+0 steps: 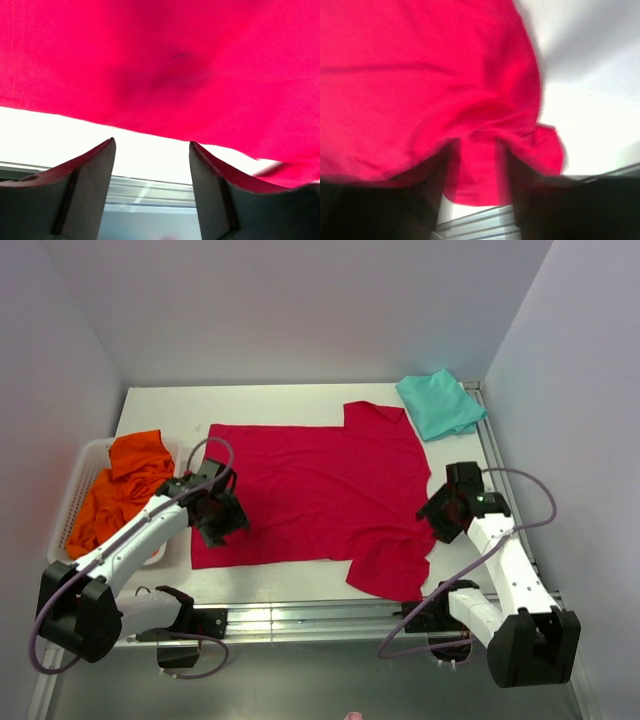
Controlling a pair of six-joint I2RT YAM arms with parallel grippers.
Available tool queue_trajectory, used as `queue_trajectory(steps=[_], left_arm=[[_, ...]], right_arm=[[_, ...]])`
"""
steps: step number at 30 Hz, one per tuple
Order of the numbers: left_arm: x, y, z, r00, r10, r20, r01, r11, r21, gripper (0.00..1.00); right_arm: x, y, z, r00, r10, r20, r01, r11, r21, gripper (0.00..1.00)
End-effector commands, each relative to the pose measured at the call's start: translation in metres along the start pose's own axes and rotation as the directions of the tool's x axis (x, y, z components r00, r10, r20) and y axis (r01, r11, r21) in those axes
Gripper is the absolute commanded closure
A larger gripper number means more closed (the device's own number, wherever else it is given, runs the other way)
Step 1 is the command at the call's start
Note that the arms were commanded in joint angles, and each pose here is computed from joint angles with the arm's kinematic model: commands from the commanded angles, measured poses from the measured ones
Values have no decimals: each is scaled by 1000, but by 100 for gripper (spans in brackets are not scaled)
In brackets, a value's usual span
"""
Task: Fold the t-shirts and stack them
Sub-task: Flatten the tshirt out
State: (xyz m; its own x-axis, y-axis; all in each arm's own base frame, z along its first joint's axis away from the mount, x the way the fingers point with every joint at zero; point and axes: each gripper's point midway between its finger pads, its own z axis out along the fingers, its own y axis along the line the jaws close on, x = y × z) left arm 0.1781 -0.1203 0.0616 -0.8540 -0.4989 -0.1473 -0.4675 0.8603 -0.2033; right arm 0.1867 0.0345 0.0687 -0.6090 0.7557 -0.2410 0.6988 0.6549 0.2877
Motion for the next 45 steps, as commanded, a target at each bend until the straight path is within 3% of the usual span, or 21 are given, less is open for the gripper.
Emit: queue_trajectory(steps=[1,2,3,4,7,9,13,17,20,25,30,36,40,45], left_arm=[[-24,-19,-40,995,-18,93,15,999,34,32],[-23,-19,-44,996,-14,84,11,999,33,31],[-20,-18,-45,997,-10,70,8,999,31,31],[-18,-17,-44,998,-11,63,9,1000,29,31],[-9,-5,-40,999,-10,47,10,1000,10,31],[-1,4,-32,999,-16,29,16,1000,-2,31],[0,-1,-30,1000,-11,22,11,1000,21,32],[13,1,-16,999,-13,-37,14,999,36,34],[18,1,-13,999,-23,-46,25,998,54,35],[23,3,-8,999,-26,-44,29,996,81,35],[24,3,-4,999,-13,-46,17,996,91,36],[21,1,-6,1000,5,-18,-3,994,111,36],[22,1,-5,1000,15,-18,-12,993,118,37],[19,3,-7,1000,29,-4,-28,994,109,37]], right_arm=[[-34,16,-41,993,-11,117,12,1000,-5,35],[-35,15,-49,993,-19,118,18,1000,9,13],[-42,22,-62,990,-22,140,24,1000,-12,4],[-42,22,-66,991,-25,131,26,1000,-6,3],[-23,16,-72,997,-70,42,70,998,3,3],[4,4,-66,990,-113,-80,115,993,23,3],[47,-15,-62,933,-296,-206,316,946,72,5],[58,-27,-66,892,-377,-250,412,905,106,6],[73,-48,-63,865,-396,-306,451,882,134,8],[83,-46,-61,847,-425,-319,486,863,140,13],[110,-54,-33,764,-480,-431,581,802,137,13],[112,-51,-14,775,-481,-410,573,808,138,17],[104,-39,-9,813,-466,-350,540,828,151,20],[120,-53,13,821,-412,-395,506,845,171,24]])
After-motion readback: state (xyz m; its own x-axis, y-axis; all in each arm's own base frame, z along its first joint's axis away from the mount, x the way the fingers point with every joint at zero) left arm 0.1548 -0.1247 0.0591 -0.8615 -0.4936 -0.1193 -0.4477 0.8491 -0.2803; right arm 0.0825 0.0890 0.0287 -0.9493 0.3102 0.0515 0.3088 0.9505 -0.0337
